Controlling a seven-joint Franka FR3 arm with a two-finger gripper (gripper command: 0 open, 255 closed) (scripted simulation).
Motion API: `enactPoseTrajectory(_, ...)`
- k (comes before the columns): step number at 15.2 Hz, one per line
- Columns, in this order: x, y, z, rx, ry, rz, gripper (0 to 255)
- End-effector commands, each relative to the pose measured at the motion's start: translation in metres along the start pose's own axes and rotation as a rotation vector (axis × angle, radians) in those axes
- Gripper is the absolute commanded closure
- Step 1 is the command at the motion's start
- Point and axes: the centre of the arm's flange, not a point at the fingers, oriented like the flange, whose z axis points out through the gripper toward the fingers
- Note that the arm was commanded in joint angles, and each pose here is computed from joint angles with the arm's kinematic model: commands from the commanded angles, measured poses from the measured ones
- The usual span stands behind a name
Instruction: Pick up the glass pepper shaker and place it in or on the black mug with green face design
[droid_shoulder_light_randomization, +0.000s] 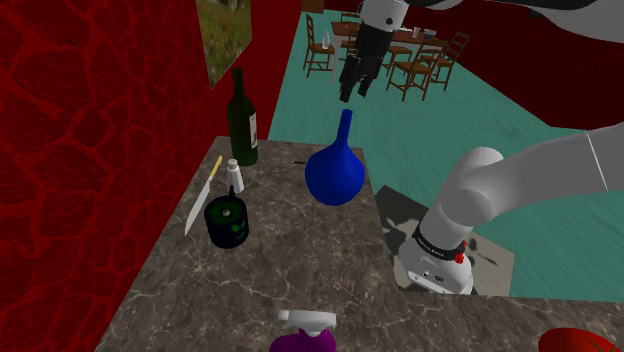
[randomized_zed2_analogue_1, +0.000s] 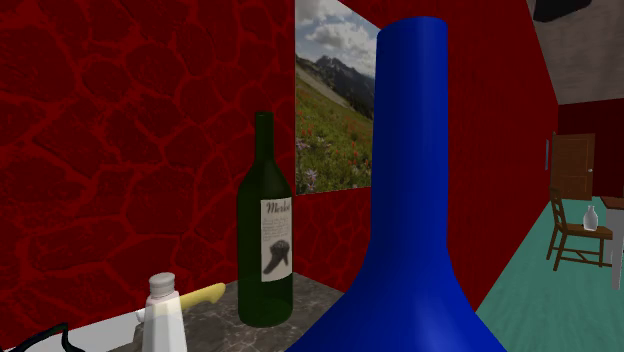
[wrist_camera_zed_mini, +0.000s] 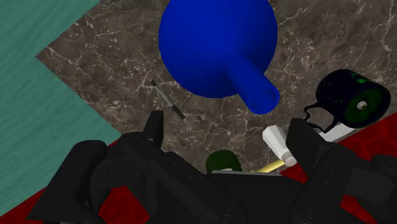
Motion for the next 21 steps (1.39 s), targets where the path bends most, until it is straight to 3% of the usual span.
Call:
enactPoseTrajectory(1,0.0,0.0,0.0,0.0,0.0,0.0,0)
enactPoseTrajectory(21,0.146,-0.157,0.164,-0.101,0.029,-0.181,0)
